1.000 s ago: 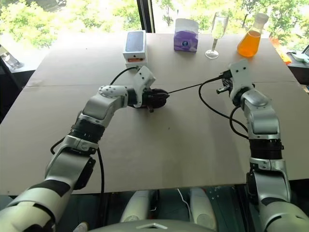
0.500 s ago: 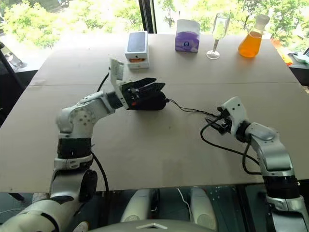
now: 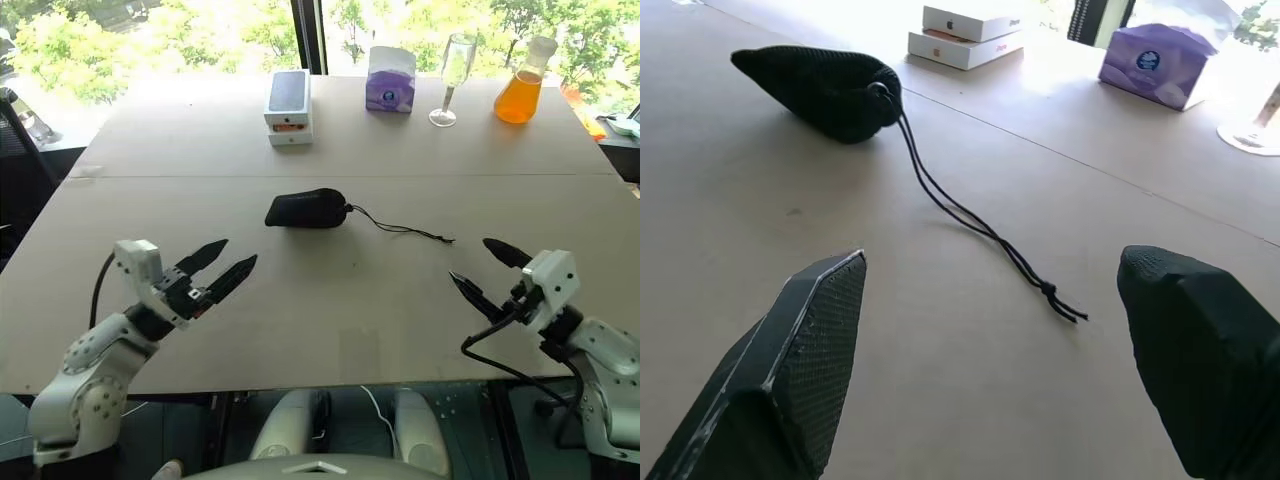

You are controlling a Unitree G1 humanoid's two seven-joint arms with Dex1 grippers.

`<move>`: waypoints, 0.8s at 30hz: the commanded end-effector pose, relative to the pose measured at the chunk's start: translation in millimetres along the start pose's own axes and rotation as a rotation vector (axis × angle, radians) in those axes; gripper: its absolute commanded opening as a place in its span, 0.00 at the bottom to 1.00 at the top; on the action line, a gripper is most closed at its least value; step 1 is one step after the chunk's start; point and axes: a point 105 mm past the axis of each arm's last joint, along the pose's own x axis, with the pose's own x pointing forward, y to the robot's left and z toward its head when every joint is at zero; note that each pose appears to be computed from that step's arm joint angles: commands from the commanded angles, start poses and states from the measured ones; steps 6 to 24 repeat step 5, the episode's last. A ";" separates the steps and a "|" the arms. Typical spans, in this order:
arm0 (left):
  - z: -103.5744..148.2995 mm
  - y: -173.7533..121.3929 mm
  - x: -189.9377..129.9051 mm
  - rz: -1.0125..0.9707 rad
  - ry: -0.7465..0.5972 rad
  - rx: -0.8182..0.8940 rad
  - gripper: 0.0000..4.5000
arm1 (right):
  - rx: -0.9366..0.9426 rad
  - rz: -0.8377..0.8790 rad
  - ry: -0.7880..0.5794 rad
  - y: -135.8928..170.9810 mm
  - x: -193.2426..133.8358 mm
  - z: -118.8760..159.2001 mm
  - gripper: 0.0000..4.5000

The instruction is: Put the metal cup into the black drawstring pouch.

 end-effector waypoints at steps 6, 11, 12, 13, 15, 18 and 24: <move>14.7 4.3 -24.6 0.070 -0.049 0.082 0.90 | -0.078 -0.098 -0.031 -10.7 -20.5 10.9 0.90; 14.7 4.3 -24.6 0.070 -0.049 0.082 0.90 | -0.078 -0.098 -0.031 -10.7 -20.5 10.9 0.90; 14.7 4.3 -24.6 0.070 -0.049 0.082 0.90 | -0.078 -0.098 -0.031 -10.7 -20.5 10.9 0.90; 14.7 4.3 -24.6 0.070 -0.049 0.082 0.90 | -0.078 -0.098 -0.031 -10.7 -20.5 10.9 0.90; 14.7 4.3 -24.6 0.070 -0.049 0.082 0.90 | -0.078 -0.098 -0.031 -10.7 -20.5 10.9 0.90; 14.7 4.3 -24.6 0.070 -0.049 0.082 0.90 | -0.078 -0.098 -0.031 -10.7 -20.5 10.9 0.90; 14.7 4.3 -24.6 0.070 -0.049 0.082 0.90 | -0.078 -0.098 -0.031 -10.7 -20.5 10.9 0.90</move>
